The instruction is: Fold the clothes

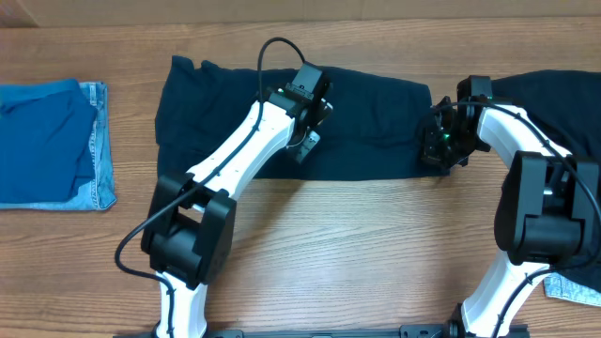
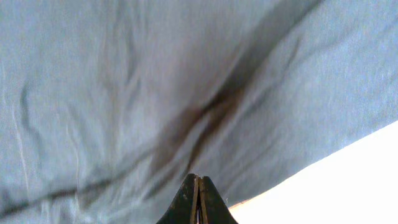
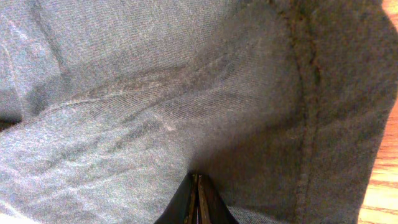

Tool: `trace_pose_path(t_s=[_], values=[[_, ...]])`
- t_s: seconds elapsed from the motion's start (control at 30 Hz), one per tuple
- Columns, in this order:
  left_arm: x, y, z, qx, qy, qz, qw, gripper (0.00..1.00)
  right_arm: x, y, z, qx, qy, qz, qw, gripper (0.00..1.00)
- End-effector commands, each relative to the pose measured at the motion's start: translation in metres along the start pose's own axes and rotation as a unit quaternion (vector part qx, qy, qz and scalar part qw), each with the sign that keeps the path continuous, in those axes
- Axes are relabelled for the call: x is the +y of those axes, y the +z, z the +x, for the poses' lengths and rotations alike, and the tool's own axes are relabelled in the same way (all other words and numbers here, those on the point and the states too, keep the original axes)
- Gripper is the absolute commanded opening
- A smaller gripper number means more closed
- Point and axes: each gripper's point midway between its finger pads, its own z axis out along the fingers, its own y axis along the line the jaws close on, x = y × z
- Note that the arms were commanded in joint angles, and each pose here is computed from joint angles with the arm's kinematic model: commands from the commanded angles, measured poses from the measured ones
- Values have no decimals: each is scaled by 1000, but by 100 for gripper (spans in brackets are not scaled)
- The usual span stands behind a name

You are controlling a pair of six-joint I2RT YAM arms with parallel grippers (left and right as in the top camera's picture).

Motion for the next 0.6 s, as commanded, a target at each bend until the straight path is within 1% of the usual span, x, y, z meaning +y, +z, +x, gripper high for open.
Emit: trace_pose_path(t_s=[0.0, 0.07, 0.17, 0.3, 0.5, 0.57], values=[[-2, -1, 23, 27, 6, 34, 999, 4, -9, 14, 7, 19, 6, 13, 1000, 4], [-7, 9, 32, 36, 19, 52, 998, 4, -8, 14, 7, 19, 6, 12, 1000, 4], [-7, 29, 42, 36, 37, 52, 997, 4, -8, 14, 7, 20, 6, 12, 1000, 4], [0, 44, 40, 14, 35, 44, 998, 4, -8, 14, 7, 20, 6, 12, 1000, 4], [46, 51, 14, -55, -17, -10, 998, 5, -9, 14, 8, 22, 7, 13, 1000, 4], [65, 51, 9, -72, -54, -23, 996, 5, -9, 14, 8, 22, 7, 13, 1000, 4]])
